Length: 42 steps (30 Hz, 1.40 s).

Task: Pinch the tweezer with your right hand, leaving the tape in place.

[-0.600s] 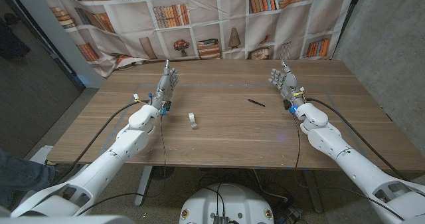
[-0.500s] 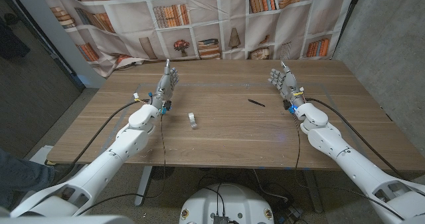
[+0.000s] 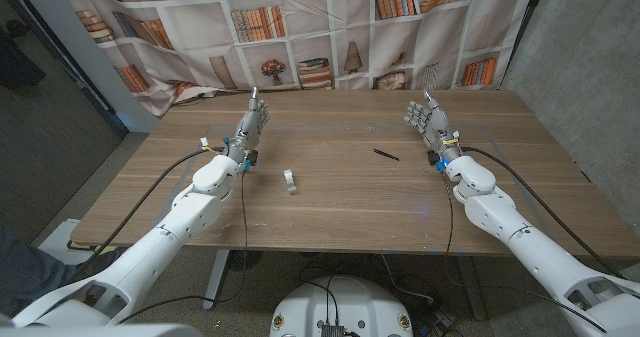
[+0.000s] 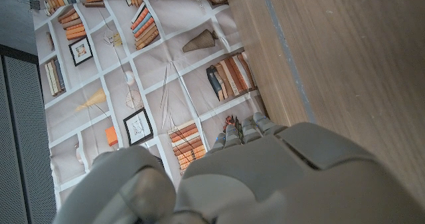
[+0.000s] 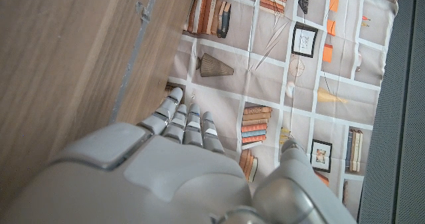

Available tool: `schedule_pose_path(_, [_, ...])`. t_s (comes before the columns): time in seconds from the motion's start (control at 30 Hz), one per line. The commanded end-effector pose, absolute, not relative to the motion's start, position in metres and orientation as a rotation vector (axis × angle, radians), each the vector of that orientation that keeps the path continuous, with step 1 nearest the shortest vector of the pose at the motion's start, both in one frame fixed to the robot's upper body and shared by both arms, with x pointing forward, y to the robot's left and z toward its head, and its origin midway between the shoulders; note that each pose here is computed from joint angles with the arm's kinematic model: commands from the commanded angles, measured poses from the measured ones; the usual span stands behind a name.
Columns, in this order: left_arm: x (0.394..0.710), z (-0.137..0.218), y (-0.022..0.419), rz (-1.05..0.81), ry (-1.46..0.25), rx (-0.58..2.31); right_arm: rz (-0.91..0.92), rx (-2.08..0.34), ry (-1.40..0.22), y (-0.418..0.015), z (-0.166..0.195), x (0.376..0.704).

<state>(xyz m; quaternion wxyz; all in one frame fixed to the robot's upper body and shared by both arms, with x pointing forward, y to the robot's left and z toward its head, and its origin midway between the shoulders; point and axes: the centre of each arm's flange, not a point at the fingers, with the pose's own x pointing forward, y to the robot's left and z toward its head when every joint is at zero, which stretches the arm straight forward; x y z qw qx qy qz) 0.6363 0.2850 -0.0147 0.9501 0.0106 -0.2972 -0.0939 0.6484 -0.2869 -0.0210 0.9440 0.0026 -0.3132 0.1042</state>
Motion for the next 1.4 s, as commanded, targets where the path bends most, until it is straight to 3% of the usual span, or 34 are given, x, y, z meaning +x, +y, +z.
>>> schedule_pose_path(0.03, [0.63,-0.011,0.283,-0.192,-0.619,0.042,0.185,-0.046,-0.705,-0.289,-0.023,0.621])
schedule_pose_path(1.4, [0.612,-0.007,0.281,-0.246,-0.655,0.085,-0.045,-0.447,-0.766,-0.266,-0.018,0.577])
